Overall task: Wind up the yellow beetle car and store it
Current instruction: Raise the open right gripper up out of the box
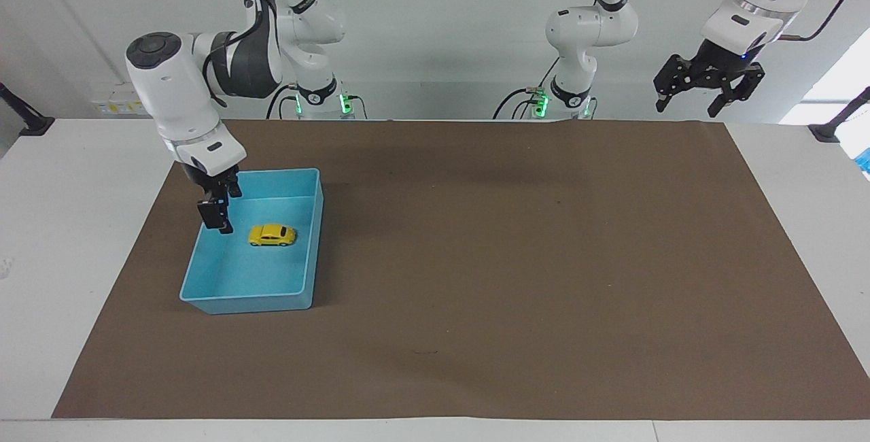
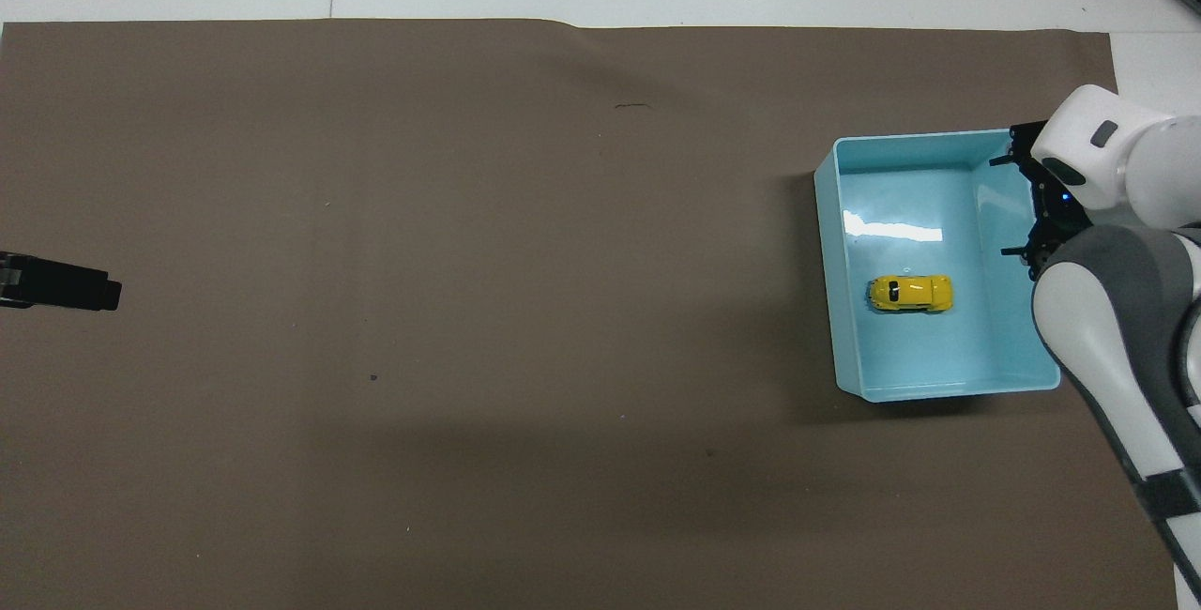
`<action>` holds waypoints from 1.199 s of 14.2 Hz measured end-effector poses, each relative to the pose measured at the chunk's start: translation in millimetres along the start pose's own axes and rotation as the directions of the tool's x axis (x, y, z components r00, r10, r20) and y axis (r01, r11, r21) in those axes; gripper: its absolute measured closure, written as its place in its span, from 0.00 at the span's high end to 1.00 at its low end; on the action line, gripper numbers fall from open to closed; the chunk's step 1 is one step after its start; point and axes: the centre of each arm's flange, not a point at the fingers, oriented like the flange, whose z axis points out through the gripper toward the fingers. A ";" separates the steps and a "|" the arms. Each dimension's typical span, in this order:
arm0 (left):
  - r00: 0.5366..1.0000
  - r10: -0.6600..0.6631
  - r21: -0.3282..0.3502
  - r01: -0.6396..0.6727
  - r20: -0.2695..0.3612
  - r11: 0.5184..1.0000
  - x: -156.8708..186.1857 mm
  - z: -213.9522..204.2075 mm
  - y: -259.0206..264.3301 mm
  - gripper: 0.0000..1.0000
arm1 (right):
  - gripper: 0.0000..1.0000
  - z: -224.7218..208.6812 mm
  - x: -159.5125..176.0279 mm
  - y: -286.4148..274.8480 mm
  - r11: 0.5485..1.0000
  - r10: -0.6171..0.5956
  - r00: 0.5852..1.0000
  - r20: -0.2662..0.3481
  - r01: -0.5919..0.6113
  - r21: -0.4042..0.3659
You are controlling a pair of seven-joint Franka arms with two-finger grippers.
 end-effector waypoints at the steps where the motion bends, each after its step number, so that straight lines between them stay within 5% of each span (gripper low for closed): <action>1: 1.000 0.000 0.000 0.000 0.000 1.000 0.0 0.0 0.0 1.00 | 1.00 -3.4 -0.1 0.9 1.000 0.000 1.000 0.001 0.000 -0.007; 15: 1.000 0.000 0.000 0.000 0.000 1.000 0.0 0.0 0.0 1.00 | 1.00 -67.1 12.8 -8.1 0.998 -0.003 1.000 0.007 0.004 -0.065; 17: 1.000 0.000 0.000 0.000 0.000 1.000 0.0 0.0 0.0 1.00 | 1.00 -76.5 18.9 -14.2 0.997 0.067 0.998 -0.001 -0.067 -0.046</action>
